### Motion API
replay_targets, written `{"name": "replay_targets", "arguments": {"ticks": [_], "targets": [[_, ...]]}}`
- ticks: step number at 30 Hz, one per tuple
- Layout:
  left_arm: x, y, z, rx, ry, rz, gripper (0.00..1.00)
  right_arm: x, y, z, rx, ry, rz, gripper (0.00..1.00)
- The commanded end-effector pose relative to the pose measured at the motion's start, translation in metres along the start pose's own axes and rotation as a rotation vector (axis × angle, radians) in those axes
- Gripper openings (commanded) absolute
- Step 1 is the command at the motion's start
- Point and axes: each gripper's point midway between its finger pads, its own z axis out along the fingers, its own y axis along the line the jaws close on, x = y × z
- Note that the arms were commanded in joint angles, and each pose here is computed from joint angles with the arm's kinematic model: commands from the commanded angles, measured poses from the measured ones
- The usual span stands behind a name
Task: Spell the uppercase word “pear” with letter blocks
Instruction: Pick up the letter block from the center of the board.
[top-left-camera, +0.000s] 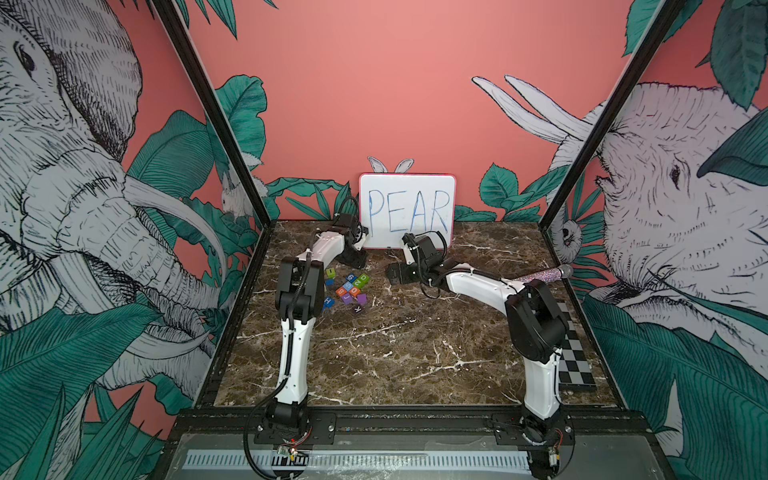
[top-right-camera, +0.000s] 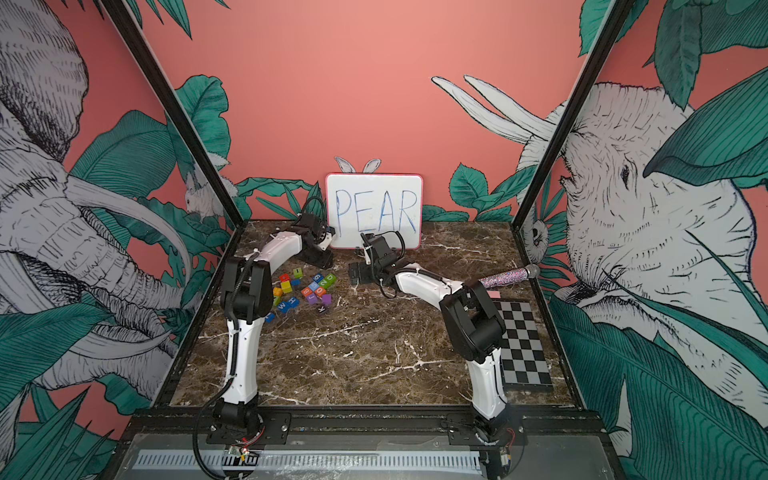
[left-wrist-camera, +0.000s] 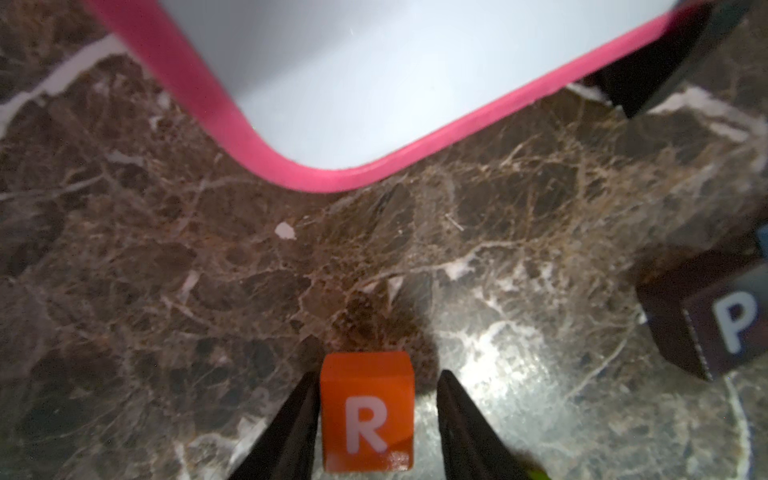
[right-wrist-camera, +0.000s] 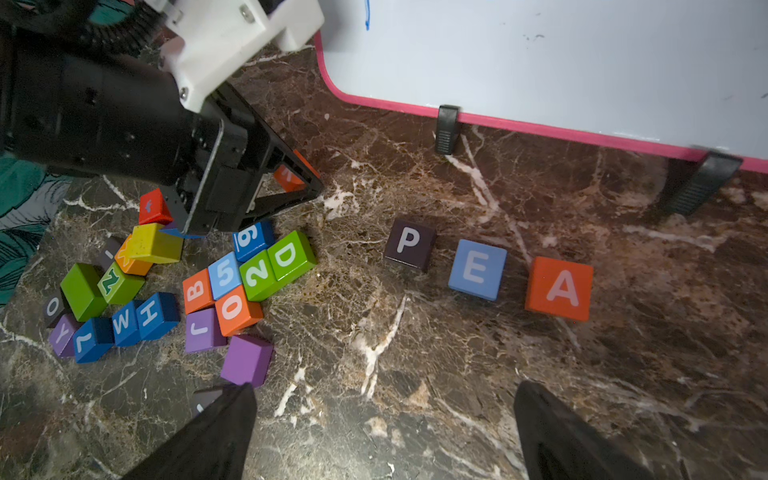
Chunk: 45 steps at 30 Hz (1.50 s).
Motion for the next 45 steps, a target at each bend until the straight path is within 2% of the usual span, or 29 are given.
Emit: {"name": "replay_targets", "arguments": {"ticks": [1, 22, 34, 38, 45], "targets": [[0.003, -0.004, -0.006, 0.004, 0.028, -0.011, 0.44, -0.004, 0.003, -0.001, -0.006, -0.023, 0.007, 0.99], [0.003, -0.005, -0.007, 0.011, 0.033, -0.035, 0.36, -0.006, 0.004, -0.001, -0.009, -0.027, 0.007, 0.99], [-0.003, -0.018, -0.014, 0.006, 0.023, -0.043, 0.28, -0.009, 0.004, -0.003, -0.003, -0.031, -0.002, 0.99], [-0.005, -0.016, -0.026, -0.033, 0.015, -0.105, 0.2, -0.01, 0.002, -0.006, 0.005, -0.04, -0.001, 0.99], [-0.013, -0.037, -0.05, -0.066, -0.048, -0.164, 0.08, -0.018, -0.004, -0.008, 0.02, -0.058, -0.003, 0.99]]}}
